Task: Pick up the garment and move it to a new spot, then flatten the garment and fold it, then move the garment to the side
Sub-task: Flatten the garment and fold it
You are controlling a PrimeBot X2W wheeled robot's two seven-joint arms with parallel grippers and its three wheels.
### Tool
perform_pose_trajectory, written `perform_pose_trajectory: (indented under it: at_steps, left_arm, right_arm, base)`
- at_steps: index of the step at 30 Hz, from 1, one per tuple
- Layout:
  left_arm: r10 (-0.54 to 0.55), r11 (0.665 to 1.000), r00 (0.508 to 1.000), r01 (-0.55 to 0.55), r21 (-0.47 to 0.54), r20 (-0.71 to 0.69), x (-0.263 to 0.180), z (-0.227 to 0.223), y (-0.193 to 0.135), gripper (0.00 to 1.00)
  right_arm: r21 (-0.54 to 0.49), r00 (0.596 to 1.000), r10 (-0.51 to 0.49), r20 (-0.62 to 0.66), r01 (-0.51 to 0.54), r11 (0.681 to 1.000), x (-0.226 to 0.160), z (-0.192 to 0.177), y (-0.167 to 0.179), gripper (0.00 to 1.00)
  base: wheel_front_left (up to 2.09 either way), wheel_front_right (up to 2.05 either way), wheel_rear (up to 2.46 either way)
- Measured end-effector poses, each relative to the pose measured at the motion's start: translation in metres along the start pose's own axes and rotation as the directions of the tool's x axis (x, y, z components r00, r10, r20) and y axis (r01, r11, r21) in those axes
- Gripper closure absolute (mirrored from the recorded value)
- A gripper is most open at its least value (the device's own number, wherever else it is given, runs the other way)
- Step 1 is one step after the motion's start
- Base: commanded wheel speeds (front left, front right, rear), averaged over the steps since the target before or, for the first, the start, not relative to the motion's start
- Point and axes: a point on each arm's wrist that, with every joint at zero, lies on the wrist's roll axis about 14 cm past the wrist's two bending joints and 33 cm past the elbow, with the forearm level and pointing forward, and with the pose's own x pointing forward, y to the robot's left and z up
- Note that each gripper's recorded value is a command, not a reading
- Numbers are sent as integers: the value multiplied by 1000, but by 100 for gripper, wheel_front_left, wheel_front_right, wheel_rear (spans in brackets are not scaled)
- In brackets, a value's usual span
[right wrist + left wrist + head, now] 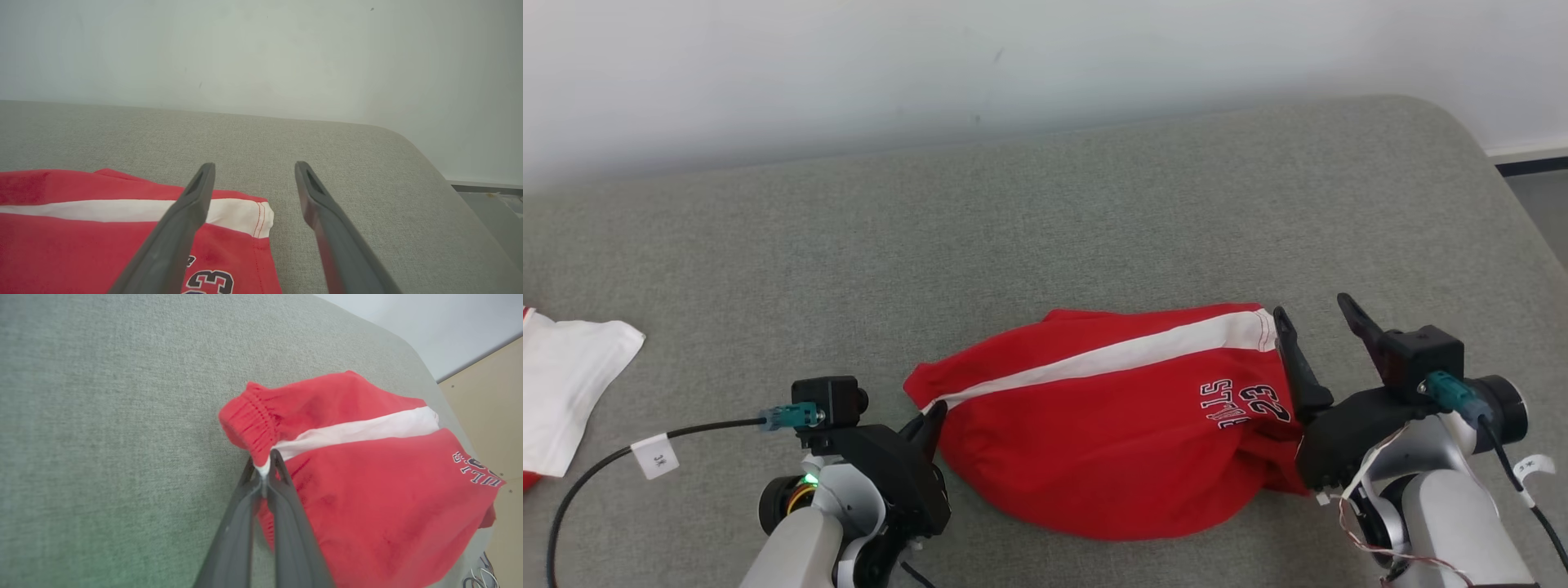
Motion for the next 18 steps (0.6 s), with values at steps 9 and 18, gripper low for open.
perform_pose_trajectory:
  at_steps: [9, 18]
  left_arm:
    - [4, 1000, 999, -5, 22, 33, -6, 8, 11, 100]
    - [-19, 1000, 1000, 19, 1, 1, -4, -7, 12, 100]
  right_arm:
    - [-27, 970, -17, -244, 10, 1000, 22, -31, -17, 0]
    - [-21, 845, -5, -535, -8, 1000, 52, -58, -19, 0]
  base:
    - [0, 0, 0]
    - [0, 0, 0]
